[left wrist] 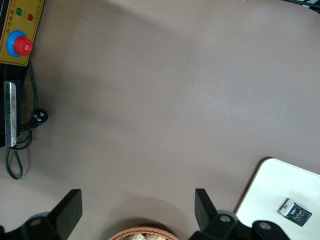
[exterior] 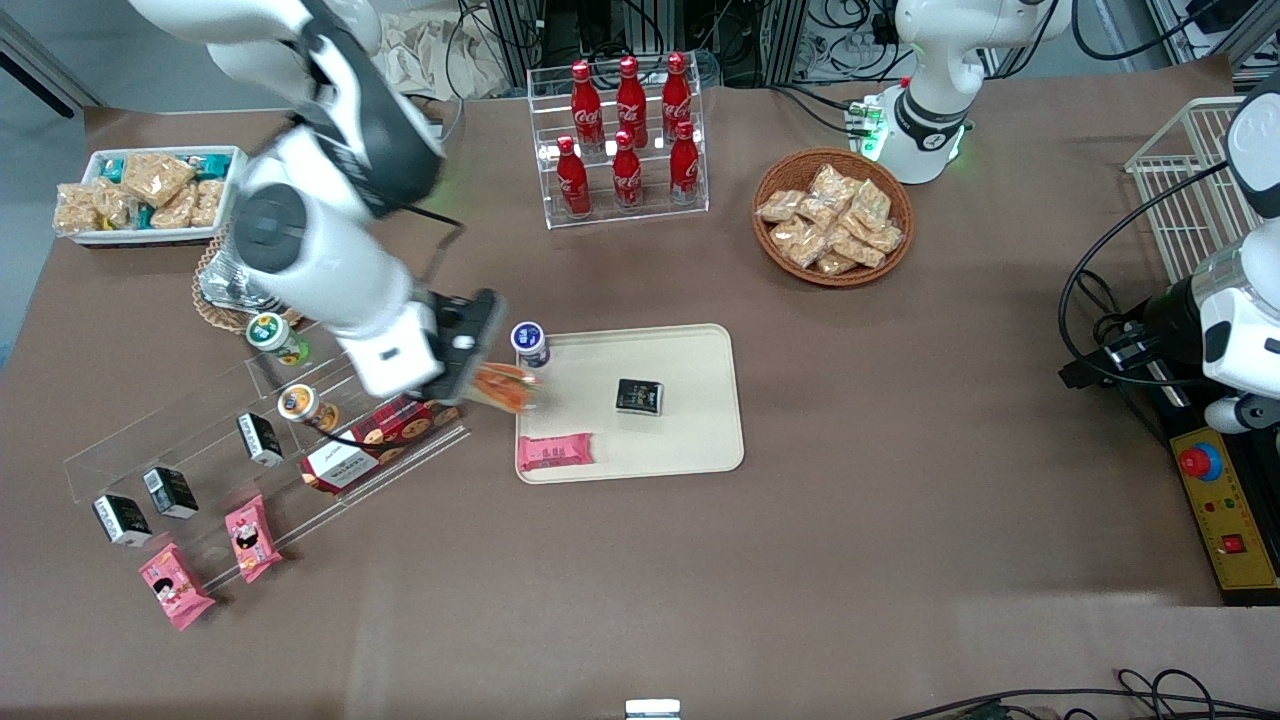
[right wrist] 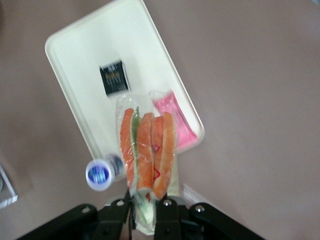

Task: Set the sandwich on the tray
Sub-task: 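Lift the sandwich and carry it over the white tray, then lower the sandwich onto the tray and open the right gripper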

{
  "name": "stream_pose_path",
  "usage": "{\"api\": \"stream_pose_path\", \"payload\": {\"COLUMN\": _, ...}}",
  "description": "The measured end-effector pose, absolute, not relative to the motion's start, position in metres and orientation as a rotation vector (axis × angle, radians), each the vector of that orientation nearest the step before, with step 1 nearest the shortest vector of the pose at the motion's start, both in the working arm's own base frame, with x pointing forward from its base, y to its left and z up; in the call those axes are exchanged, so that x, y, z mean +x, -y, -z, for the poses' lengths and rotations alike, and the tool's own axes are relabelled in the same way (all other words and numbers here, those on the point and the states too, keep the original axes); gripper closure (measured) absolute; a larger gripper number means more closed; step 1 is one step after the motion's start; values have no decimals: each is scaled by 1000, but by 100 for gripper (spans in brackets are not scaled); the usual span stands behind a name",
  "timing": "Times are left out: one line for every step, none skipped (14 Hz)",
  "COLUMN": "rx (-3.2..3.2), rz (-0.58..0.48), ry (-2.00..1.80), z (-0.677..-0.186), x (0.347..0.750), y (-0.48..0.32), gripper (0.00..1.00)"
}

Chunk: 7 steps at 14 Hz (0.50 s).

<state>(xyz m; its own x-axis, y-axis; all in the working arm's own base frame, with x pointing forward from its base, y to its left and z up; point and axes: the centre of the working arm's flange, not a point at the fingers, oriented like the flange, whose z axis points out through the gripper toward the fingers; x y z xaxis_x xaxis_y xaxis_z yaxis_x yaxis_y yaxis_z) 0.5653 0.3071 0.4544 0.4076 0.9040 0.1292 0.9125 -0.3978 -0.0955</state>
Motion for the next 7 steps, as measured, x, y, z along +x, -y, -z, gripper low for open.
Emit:
{"api": "stream_pose_path", "payload": {"rx": -2495, "rz": 88, "ry": 1626, "z": -435, "x": 563, "y": -330, "gripper": 83}}
{"api": "stream_pose_path", "payload": {"rx": -2483, "rz": 91, "ry": 1625, "z": -416, "x": 560, "y": -352, "gripper": 83}}
{"api": "stream_pose_path", "payload": {"rx": -2469, "rz": 112, "ry": 1628, "z": -396, "x": 556, "y": -373, "gripper": 83}}
{"api": "stream_pose_path", "payload": {"rx": -2454, "rz": 142, "ry": 1631, "z": -376, "x": 554, "y": -391, "gripper": 83}}
{"api": "stream_pose_path", "payload": {"rx": -2441, "rz": 172, "ry": 1631, "z": -356, "x": 554, "y": -406, "gripper": 83}}
{"api": "stream_pose_path", "payload": {"rx": -2433, "rz": 200, "ry": 1625, "z": -337, "x": 554, "y": -416, "gripper": 83}}
{"api": "stream_pose_path", "payload": {"rx": -2430, "rz": 226, "ry": 1615, "z": -321, "x": 556, "y": -423, "gripper": 83}}
